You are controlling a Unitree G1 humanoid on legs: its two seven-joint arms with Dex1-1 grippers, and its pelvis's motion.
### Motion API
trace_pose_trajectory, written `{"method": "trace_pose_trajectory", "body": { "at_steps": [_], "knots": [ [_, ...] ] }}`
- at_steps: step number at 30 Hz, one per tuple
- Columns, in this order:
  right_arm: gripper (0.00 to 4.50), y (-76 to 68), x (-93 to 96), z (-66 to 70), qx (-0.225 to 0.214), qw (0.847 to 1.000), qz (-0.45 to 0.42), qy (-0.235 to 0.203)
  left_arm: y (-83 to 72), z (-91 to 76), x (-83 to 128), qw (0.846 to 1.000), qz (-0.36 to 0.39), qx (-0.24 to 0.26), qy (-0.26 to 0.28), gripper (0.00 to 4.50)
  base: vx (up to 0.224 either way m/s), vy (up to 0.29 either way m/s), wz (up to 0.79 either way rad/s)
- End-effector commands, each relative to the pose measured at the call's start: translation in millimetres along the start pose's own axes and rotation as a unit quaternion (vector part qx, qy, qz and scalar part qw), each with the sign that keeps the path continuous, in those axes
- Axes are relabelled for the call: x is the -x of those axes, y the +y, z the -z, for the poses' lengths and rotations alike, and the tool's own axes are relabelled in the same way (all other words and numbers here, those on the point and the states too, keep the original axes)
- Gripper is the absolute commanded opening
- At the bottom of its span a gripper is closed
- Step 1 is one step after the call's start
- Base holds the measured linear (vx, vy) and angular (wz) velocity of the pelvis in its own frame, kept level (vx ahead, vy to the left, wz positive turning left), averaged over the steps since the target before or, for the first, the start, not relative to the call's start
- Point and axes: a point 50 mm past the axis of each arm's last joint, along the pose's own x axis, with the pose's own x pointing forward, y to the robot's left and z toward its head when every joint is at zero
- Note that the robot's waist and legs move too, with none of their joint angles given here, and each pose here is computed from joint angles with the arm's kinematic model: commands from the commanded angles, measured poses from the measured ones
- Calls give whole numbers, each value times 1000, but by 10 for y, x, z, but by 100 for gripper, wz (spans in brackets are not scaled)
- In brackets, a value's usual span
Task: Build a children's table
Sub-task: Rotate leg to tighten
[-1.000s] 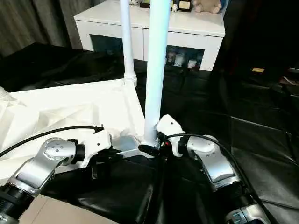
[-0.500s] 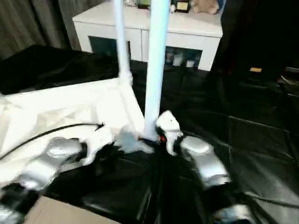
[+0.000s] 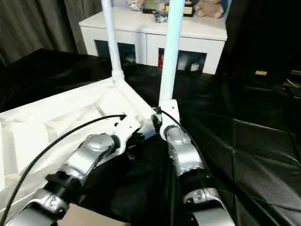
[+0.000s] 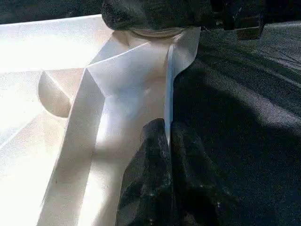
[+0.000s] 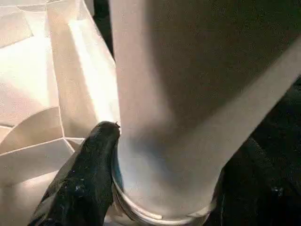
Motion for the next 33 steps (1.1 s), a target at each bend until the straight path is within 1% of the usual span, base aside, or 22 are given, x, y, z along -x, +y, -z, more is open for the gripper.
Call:
{"method": "trace_pose_trajectory", "body": {
  "at_steps": [1,2,3,6,7,8,9,11,13,14,16,17,18,19,20,21,23,28,30,33],
  "knots": [
    [326,290,54,178,-43,996,-78,21,228,212,102,996,-83,4,38,0,0,0,0],
    [340,282,58,153,-42,996,-82,13,226,219,110,996,-78,1,40,0,0,0,0],
    [342,253,64,114,-36,996,-86,0,220,234,128,997,-67,-6,41,0,0,0,0],
    [374,155,78,57,-36,994,-102,-14,214,273,183,998,-35,-27,42,0,0,0,0],
    [374,105,89,32,-36,993,-107,-21,204,285,209,998,-17,-34,41,0,0,0,0],
    [387,-16,142,-21,-17,989,-143,-34,186,299,292,997,27,-61,32,0,0,0,0],
    [387,-50,164,-30,-7,987,-158,-35,174,295,320,996,44,-75,25,0,0,0,0],
    [387,-124,228,-22,16,979,-200,-34,167,319,385,995,70,-70,28,0,27,-5,0],
    [387,-188,305,-1,41,968,-246,-31,138,315,443,991,107,-84,13,0,53,-7,0],
    [387,-225,364,17,67,958,-276,-34,138,335,481,989,119,-87,17,0,0,0,0],
    [387,-280,469,83,111,938,-327,-25,137,354,539,984,142,-104,16,0,0,0,0],
    [387,-308,519,125,133,927,-351,-18,137,359,569,983,153,-103,14,0,0,0,0],
    [387,-328,558,154,144,918,-369,-11,136,357,593,982,161,-102,11,0,0,0,0],
    [387,-339,601,174,145,909,-390,-6,138,349,617,981,168,-101,6,0,0,0,0],
    [387,-339,601,174,145,909,-390,-6,138,349,617,981,168,-101,6,0,0,0,0],
    [387,-347,650,178,140,898,-417,-3,139,335,656,978,181,-102,1,0,0,0,0],
    [387,-347,658,170,138,895,-424,-6,137,328,669,977,187,-103,-1,0,0,0,0],
    [387,-287,628,37,119,894,-430,-51,112,300,702,973,208,-104,-10,0,0,0,0],
    [387,-287,600,33,124,896,-423,-52,91,297,708,971,217,-100,-12,0,0,0,0],
    [387,-284,591,33,121,895,-426,-52,83,289,713,970,221,-99,-14,0,0,0,0]
  ]
}}
